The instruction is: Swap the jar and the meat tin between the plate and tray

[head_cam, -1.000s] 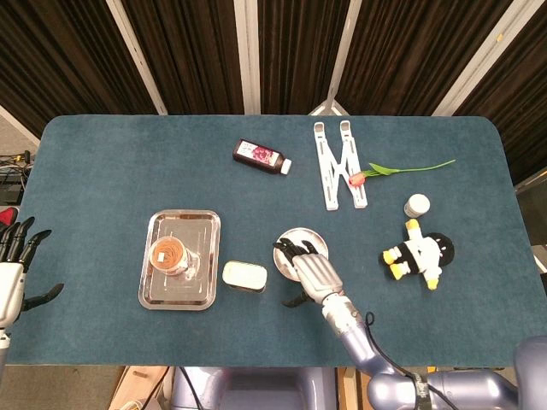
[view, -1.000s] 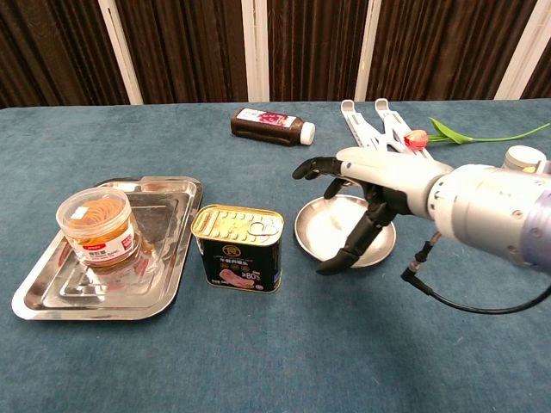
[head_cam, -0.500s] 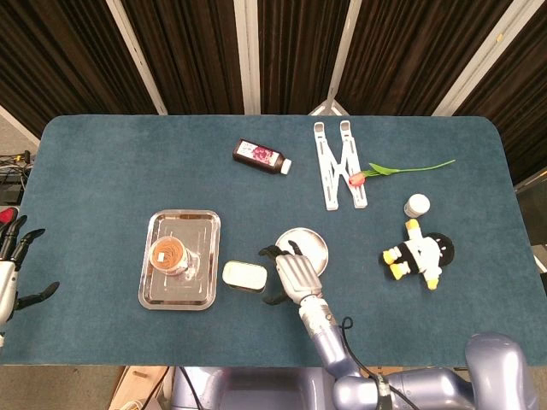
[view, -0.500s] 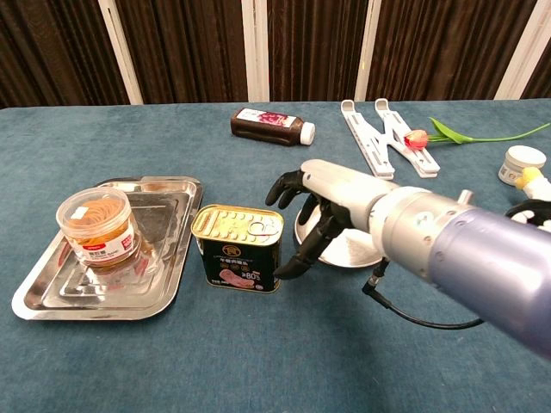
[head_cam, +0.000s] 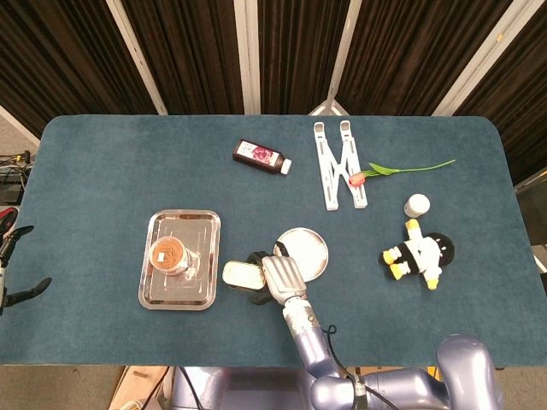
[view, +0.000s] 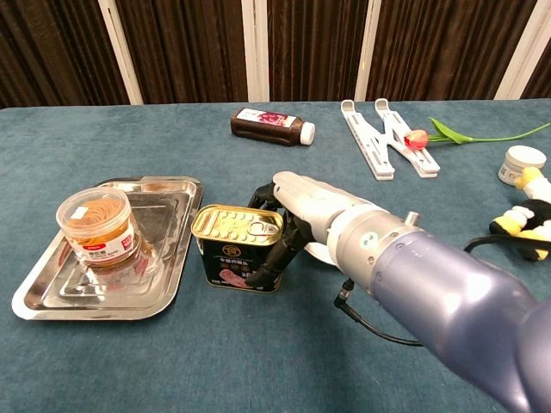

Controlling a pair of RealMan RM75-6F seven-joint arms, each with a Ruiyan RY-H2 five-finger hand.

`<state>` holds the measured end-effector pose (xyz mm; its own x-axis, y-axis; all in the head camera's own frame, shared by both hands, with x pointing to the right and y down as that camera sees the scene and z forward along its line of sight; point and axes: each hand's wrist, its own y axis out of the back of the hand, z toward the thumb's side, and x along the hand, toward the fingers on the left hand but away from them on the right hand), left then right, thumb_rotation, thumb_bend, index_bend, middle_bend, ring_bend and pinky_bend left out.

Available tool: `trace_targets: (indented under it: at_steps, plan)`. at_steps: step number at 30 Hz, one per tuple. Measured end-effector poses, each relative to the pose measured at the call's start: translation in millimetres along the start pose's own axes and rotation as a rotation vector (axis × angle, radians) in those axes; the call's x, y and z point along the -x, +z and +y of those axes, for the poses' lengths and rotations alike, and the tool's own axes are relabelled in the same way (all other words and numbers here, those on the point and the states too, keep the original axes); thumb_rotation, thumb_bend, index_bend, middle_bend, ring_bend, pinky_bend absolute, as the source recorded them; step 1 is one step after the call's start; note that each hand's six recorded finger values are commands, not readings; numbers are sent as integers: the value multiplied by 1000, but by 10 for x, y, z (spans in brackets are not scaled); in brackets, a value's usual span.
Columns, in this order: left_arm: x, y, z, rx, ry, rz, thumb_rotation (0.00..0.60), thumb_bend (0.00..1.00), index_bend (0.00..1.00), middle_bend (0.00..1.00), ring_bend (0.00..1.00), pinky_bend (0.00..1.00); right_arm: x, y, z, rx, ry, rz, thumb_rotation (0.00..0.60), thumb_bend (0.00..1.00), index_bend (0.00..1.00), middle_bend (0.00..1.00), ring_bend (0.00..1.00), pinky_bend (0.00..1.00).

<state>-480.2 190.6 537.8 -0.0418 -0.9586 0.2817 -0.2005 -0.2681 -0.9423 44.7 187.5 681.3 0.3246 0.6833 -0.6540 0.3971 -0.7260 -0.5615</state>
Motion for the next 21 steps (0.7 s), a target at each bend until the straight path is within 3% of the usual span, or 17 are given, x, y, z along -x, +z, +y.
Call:
trace_targets:
  at_steps: [10, 21]
  plan:
    - [-21, -27, 11, 24, -1, 11, 600, 163, 228, 19, 0, 0, 115, -19, 39, 53, -58, -25, 600, 38, 588, 467, 487, 65]
    - [-24, -34, 13, 34, 3, 22, 600, 164, 249, 19, 0, 0, 107, -246, 182, 117, -70, -92, 600, 120, 645, 474, 489, 65]
